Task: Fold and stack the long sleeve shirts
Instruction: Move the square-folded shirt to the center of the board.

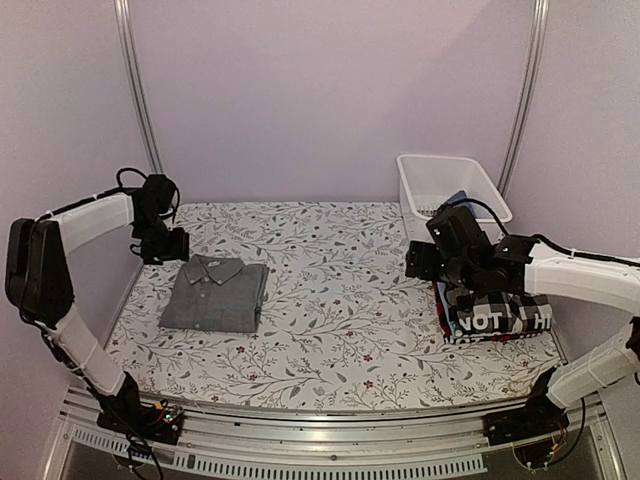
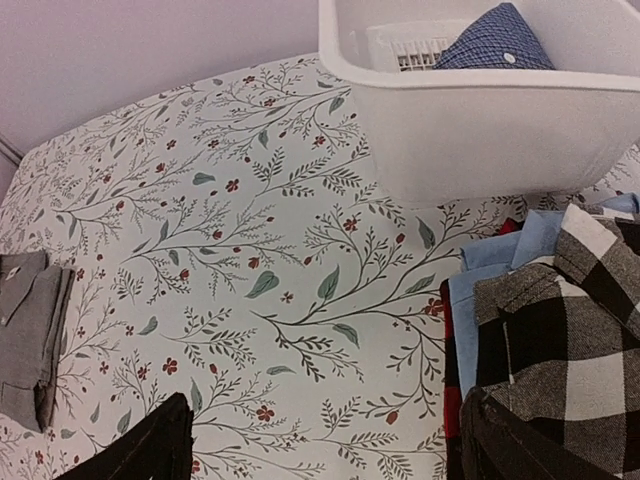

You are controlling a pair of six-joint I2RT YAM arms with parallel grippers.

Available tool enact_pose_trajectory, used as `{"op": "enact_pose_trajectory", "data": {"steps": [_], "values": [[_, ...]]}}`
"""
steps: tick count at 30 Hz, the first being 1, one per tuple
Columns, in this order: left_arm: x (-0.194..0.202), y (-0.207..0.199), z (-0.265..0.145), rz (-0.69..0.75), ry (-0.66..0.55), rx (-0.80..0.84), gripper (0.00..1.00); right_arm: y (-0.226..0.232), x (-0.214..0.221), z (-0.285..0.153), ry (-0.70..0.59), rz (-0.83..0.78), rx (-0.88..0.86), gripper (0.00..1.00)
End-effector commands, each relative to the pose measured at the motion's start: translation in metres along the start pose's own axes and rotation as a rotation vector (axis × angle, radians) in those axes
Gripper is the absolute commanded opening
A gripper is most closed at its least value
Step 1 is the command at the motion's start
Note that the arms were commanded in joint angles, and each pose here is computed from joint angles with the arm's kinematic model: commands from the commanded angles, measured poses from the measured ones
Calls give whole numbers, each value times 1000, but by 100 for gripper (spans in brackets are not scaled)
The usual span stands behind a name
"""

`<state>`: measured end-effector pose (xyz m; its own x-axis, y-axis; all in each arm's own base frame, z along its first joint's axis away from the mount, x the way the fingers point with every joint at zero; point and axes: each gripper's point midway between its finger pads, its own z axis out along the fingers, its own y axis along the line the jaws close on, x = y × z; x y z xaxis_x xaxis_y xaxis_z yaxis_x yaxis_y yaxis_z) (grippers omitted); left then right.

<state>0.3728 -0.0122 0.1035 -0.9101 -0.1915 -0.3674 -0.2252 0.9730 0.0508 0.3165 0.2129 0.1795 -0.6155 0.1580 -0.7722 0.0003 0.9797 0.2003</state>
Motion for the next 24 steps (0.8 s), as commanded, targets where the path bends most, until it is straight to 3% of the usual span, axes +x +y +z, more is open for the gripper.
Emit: {"op": "enact_pose_trajectory", "data": {"steps": [1,5,12,18,24], "values": [[-9,-71,-53,39,-74,308,72,-55,-10,-13,-37,131,133,92],[7,-153,-90,123,-93,559,77,-89,-9,-20,-41,220,171,92],[54,-272,-116,182,-6,877,77,-115,-3,-29,-36,275,215,92],[89,-350,-121,256,50,980,76,-177,-3,-35,-63,403,347,95],[115,-383,-115,315,114,1010,76,-250,-22,-41,-123,519,483,98]]}}
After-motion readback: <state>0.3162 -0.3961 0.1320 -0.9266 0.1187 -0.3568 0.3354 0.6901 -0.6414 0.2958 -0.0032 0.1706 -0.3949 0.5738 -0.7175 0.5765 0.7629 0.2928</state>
